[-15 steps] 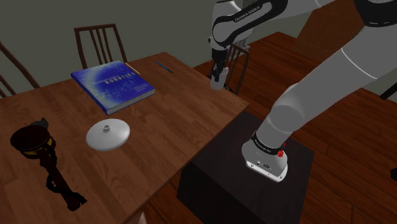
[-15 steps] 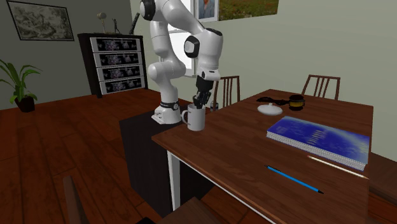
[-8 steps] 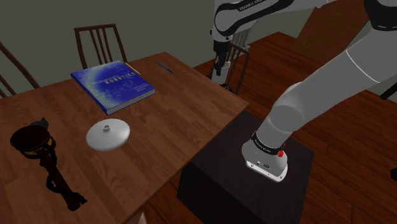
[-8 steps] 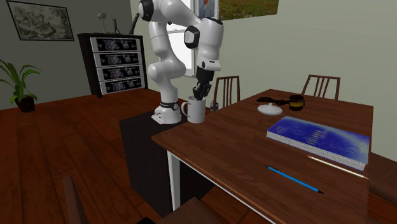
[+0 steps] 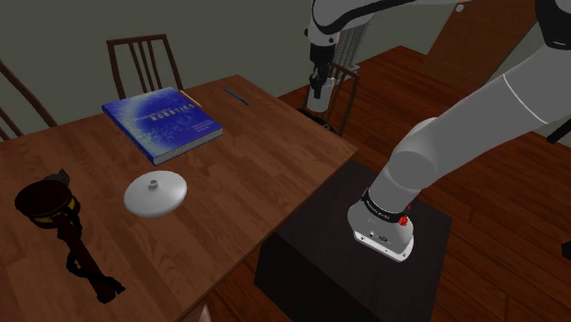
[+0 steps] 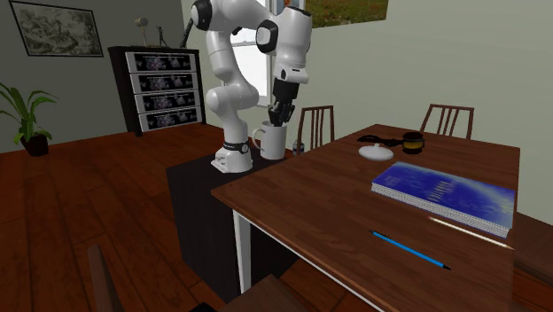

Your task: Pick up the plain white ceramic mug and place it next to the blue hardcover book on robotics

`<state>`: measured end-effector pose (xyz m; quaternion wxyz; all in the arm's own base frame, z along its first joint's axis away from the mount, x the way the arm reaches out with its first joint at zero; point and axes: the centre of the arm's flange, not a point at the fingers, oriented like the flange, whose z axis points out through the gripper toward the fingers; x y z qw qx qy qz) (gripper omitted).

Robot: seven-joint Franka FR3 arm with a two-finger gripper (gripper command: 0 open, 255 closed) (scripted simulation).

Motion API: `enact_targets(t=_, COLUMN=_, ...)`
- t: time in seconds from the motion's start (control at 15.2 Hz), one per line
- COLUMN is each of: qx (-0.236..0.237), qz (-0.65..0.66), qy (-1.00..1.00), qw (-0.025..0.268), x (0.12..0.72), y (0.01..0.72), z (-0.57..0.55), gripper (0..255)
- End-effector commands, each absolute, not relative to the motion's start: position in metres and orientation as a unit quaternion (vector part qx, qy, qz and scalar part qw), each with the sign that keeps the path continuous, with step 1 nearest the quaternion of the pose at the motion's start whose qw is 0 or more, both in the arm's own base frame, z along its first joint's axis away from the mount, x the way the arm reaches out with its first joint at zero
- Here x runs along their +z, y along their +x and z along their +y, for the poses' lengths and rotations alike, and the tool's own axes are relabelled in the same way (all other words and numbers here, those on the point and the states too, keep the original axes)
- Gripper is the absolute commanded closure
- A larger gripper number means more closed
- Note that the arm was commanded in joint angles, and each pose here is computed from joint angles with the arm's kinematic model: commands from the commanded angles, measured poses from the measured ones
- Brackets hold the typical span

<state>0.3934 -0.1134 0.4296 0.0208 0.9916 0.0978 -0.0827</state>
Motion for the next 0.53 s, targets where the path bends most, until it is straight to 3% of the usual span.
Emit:
enact_targets(t=0.0, qx=-0.083, qz=0.098, qy=0.992, qw=0.021, x=0.441, y=0.393, z=-0.113, gripper=255)
enact_targets(t=0.46, qx=-0.083, qz=0.098, qy=0.992, qw=0.021, x=0.458, y=0.412, z=-0.078, gripper=255)
